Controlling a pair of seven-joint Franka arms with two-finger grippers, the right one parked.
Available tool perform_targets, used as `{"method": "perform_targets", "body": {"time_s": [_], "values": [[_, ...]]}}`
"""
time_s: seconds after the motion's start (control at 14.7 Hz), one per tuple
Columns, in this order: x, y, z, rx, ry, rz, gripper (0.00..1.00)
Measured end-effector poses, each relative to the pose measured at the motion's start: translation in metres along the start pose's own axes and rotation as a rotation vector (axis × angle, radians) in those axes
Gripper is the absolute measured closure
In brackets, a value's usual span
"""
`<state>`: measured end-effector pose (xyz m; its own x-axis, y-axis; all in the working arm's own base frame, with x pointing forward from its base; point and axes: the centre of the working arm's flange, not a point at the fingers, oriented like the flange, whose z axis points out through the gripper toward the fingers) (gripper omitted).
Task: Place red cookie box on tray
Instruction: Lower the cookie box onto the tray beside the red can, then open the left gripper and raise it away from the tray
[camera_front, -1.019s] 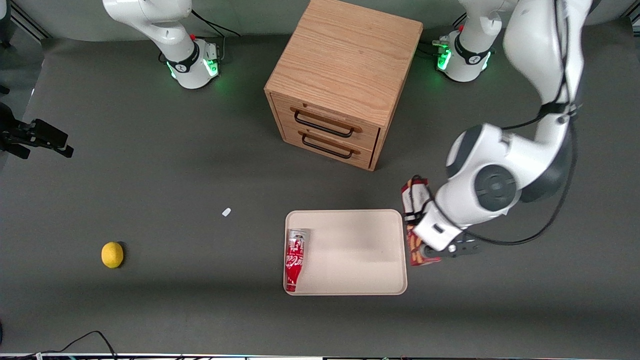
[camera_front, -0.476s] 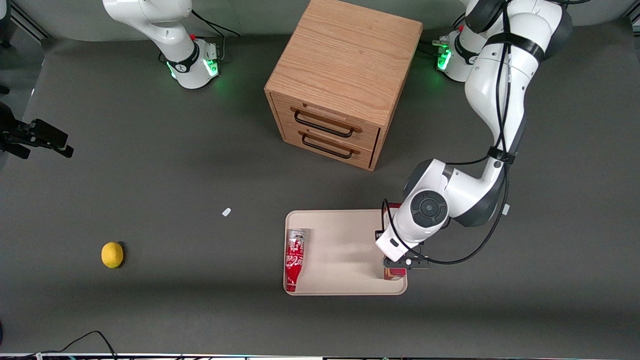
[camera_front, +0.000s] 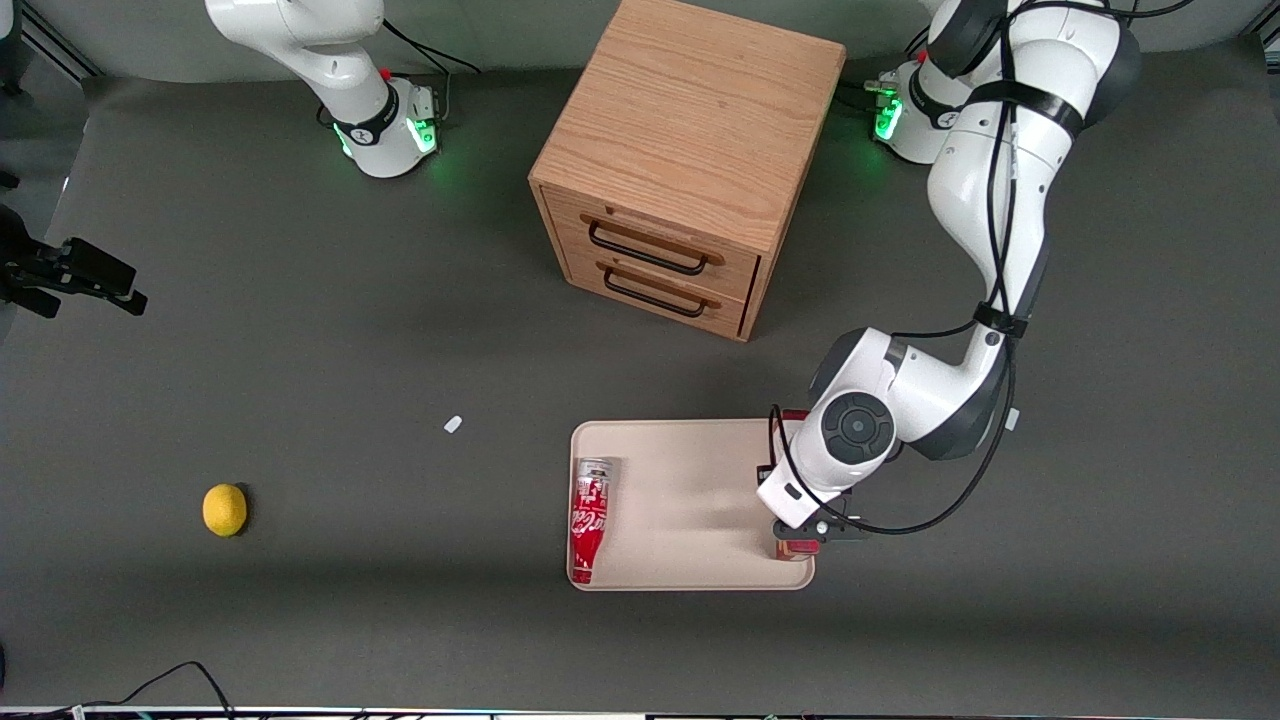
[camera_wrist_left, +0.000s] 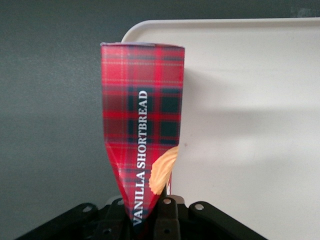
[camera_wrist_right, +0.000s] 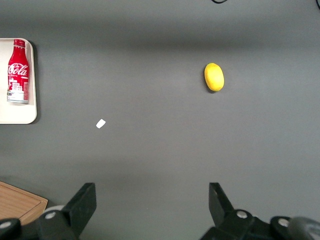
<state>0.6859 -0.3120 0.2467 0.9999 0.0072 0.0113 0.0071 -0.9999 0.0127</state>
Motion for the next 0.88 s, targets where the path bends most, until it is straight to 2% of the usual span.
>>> {"method": "perform_targets", "body": {"time_s": [0.48,0.61,0.88], "values": [[-0.0002,0.0012,0.0058,-0.001,-0.002,-0.016,0.84],[0.0008,0.0010,0.0053,-0.002,0.004,-0.015,0.70],[0.0083,-0.0019,-0.0019,-0.013,0.044,-0.021,0.29]]}}
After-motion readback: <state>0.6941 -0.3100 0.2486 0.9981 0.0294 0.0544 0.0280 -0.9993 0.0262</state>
